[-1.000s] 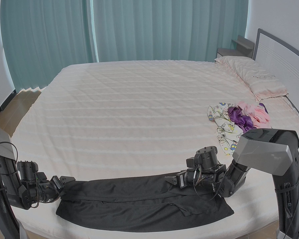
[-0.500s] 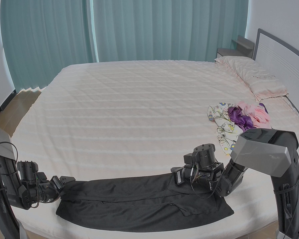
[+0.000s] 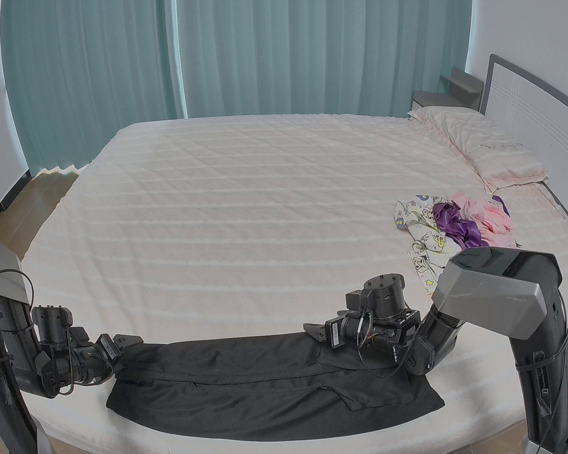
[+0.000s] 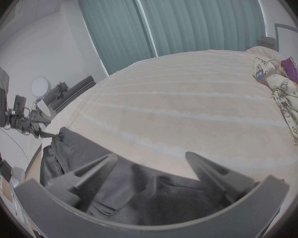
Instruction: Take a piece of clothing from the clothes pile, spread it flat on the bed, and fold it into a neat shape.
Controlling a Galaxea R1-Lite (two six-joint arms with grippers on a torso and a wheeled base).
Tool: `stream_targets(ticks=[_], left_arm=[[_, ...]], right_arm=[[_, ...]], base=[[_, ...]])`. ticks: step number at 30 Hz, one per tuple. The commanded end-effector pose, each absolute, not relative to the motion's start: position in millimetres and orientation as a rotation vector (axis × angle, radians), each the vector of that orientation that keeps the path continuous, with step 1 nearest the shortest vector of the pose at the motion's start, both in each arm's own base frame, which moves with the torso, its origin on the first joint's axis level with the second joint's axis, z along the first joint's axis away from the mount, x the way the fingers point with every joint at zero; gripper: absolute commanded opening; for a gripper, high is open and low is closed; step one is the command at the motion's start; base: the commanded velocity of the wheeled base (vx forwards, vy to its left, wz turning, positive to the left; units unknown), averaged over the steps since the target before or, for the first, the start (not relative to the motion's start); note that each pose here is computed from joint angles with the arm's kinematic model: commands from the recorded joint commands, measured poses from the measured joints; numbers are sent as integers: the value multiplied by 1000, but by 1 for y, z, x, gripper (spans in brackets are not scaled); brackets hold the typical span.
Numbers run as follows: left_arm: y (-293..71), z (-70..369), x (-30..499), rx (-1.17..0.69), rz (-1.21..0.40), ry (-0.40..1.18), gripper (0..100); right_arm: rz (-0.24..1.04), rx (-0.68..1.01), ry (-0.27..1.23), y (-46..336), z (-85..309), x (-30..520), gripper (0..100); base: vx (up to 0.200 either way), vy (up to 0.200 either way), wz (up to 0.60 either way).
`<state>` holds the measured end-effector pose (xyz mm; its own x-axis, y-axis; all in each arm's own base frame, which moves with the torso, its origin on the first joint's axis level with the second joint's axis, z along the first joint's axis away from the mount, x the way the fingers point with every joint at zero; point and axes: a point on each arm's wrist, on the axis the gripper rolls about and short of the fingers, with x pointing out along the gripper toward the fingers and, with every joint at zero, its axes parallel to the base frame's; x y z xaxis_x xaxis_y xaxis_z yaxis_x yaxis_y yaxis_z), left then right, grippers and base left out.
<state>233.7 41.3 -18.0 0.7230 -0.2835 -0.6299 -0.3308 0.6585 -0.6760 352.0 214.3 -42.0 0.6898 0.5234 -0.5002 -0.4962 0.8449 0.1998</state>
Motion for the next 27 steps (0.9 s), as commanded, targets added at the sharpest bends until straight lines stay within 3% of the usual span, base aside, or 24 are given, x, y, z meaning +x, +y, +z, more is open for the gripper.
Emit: stream_targets(ticks=[1,8,11,17,24,27], left_arm=[[42,-18,234,-879,33,788,100],[50,-6,233,-875,49,724,100],[59,16,231,-873,54,620,100],[58,16,230,-883,58,625,100],[58,15,229,-886,61,627,100],[58,15,229,-889,64,633,100]], right_arm=[[551,131,515,212,-22,357,100],[408,305,502,173,8,358,100],[281,458,519,140,22,351,100],[171,588,556,118,19,340,100],[132,666,585,111,0,329,100],[122,692,592,110,-6,326,100]], base=[[0,0,0],[0,0,0],[0,0,0],[0,0,0],[0,0,0],[-200,0,0]])
